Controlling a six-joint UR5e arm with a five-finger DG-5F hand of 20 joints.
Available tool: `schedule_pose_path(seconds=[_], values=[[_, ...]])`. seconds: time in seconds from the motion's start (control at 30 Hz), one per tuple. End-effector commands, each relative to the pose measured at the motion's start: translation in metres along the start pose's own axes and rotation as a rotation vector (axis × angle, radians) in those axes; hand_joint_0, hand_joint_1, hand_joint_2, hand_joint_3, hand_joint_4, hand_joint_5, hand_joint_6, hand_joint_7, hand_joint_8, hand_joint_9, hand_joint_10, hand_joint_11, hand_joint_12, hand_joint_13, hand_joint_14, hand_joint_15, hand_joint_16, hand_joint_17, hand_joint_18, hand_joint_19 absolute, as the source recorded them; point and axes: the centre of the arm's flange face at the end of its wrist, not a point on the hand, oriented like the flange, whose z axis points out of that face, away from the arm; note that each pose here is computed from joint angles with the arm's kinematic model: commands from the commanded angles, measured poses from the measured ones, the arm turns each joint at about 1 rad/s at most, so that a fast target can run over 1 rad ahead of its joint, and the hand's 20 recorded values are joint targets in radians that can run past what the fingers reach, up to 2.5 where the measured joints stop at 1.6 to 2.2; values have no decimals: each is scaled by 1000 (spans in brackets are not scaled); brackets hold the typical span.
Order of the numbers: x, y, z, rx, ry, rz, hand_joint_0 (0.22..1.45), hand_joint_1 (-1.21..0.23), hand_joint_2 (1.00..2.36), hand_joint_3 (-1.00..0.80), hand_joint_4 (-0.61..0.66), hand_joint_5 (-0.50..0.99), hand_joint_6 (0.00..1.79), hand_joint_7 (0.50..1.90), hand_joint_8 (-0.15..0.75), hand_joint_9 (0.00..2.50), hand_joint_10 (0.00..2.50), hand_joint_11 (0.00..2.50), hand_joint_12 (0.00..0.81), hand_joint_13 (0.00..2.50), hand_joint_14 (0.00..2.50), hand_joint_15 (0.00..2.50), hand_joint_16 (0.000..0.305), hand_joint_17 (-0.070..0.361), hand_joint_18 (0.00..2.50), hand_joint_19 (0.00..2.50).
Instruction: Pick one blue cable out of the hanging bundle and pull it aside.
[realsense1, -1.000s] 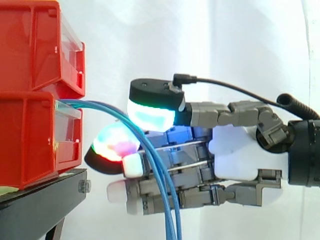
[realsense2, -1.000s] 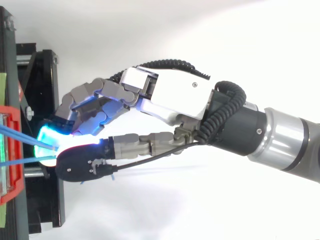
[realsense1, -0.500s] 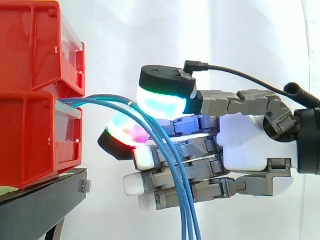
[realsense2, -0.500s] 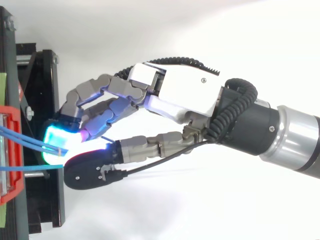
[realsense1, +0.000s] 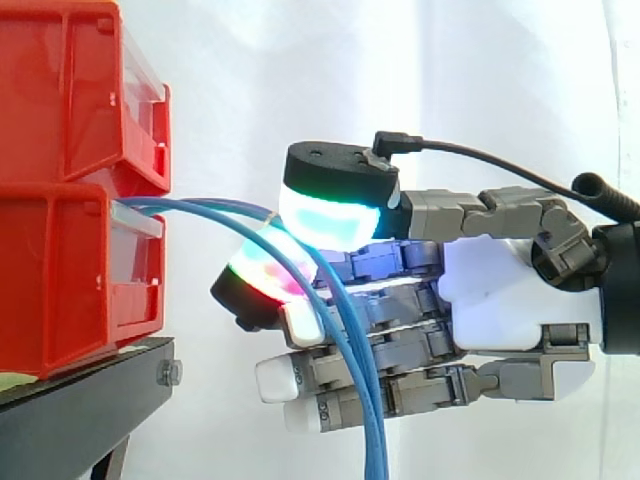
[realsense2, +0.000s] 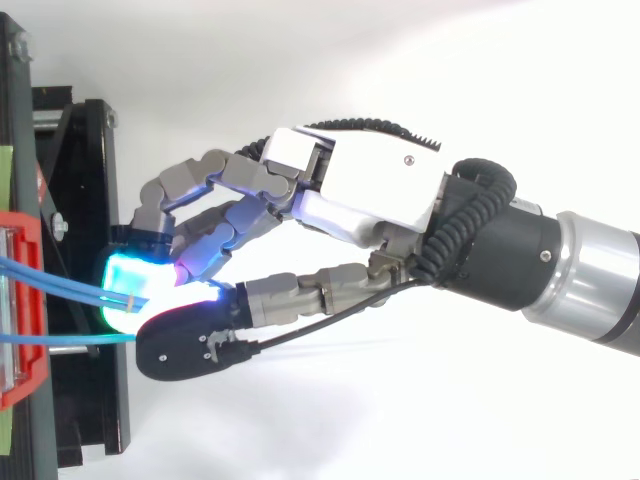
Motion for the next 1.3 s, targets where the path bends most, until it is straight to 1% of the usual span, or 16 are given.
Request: schedule_pose_path(seconds=[0.0,0.03,0.07,0.2,0.33,0.37,0.4,0.43,0.5,0.67,0.7,0.77,0.9,1.07,1.13,1.27], values=[[0,-1,0,1,0,-2,655,-783,1014,-69,-124,-131,966,1081,243,1079,17,591,223,836,17,430,26,59,523,385],[0,0,0,0,0,-1,610,-748,1010,-119,-79,-124,964,992,255,1100,18,565,237,849,16,419,29,66,541,373],[0,0,0,0,0,-3,590,-721,1010,-130,-32,-115,951,973,261,1112,18,546,245,853,17,417,31,70,543,370],[0,0,0,0,0,-3,568,-678,1007,-115,-28,-101,931,996,268,1128,15,530,260,864,15,410,34,77,540,372],[0,-1,0,1,0,-4,615,-758,1002,-27,-105,-101,936,1017,284,1117,15,547,264,863,15,411,34,77,545,368],[0,0,0,0,0,-3,654,-796,1009,-7,-195,-120,955,1030,255,1058,18,572,245,840,16,426,30,68,519,389],[0,0,0,0,0,-3,667,-806,1012,-6,-228,-127,962,1044,239,1040,19,578,239,831,17,434,29,64,508,395],[0,-1,0,1,0,-4,692,-825,1016,-13,-259,-141,975,1125,218,1027,20,594,226,817,18,440,27,60,494,403],[0,0,0,0,0,-3,744,-848,1023,-77,-300,-154,982,1130,179,989,20,604,211,795,18,449,26,59,496,428],[0,1,0,0,0,13,838,-847,1010,-390,-365,-156,993,1070,176,1010,18,593,196,842,19,466,26,59,576,448],[0,1,0,0,0,14,837,-854,1009,-401,-364,-156,993,1069,175,1011,20,584,195,843,19,463,26,58,581,441],[0,1,0,3,0,16,825,-882,1000,-500,-364,-144,988,1102,177,1033,20,587,189,866,19,461,25,56,635,400],[0,0,-1,12,0,13,794,-894,1000,-500,-345,-136,985,1087,182,1062,18,581,186,898,19,457,24,55,667,382],[-1,-2,-2,24,-1,14,723,-889,1000,-500,-289,-116,971,969,178,1086,18,590,183,913,19,463,24,54,682,387],[-1,-1,-2,22,-1,16,691,-872,1000,-500,-259,-105,953,965,174,1094,18,586,182,911,22,463,24,54,680,393],[-1,-1,-2,24,-1,16,631,-830,1005,-448,-283,-92,933,929,158,1103,17,542,189,908,19,469,24,54,670,428]])
